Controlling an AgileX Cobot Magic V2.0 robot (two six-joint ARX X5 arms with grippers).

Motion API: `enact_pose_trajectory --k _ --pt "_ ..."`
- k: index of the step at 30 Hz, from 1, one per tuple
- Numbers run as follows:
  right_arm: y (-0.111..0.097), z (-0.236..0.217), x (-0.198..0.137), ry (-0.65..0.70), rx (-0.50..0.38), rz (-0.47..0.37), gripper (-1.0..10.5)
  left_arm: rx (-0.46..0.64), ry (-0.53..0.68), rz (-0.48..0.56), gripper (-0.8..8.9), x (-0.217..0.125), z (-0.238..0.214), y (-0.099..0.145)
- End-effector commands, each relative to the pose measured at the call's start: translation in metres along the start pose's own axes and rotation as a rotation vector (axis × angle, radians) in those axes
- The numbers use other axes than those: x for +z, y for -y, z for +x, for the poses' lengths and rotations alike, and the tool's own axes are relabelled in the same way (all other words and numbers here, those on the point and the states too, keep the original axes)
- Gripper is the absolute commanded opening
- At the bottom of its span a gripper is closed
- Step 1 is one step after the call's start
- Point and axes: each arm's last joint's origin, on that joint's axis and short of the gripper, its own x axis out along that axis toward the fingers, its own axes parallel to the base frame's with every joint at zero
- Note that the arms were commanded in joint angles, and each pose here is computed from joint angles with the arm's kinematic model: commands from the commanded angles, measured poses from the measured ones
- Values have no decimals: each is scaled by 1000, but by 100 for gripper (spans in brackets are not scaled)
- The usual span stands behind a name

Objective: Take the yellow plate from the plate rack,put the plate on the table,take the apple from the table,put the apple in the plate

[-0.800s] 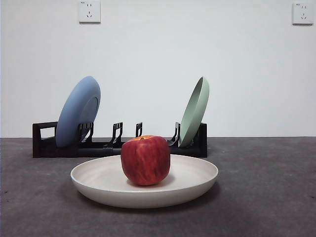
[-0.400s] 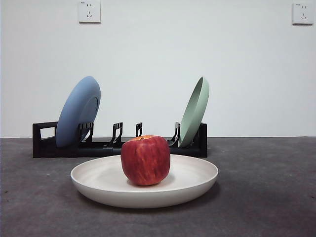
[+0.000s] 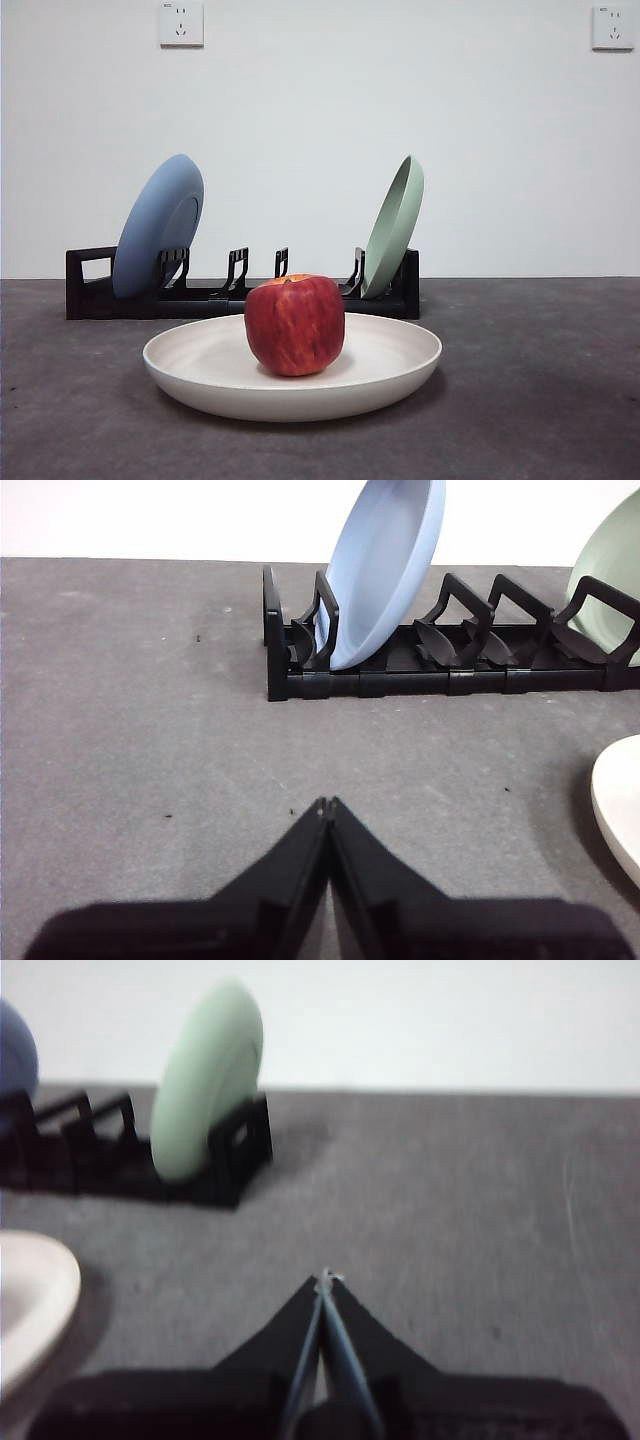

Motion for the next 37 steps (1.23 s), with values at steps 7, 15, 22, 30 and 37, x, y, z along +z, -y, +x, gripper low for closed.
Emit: enact_pose_trajectory --k 7,15,22,30,37 --pt "1 1 -6 -40 -46 16 1 -1 -7 -6 -3 -3 1 0" --pt "1 1 -6 -40 -45 16 1 -1 -7 -6 -3 -3 1 -1" --pt "1 1 -6 -41 -48 16 1 -1 -7 -6 -3 -3 1 -1" --pt "1 1 -6 -41 -48 16 1 -1 -7 -6 -3 -3 1 -1" --pt "1 1 -6 -41 -48 16 1 -1 -7 -6 -3 -3 1 -1"
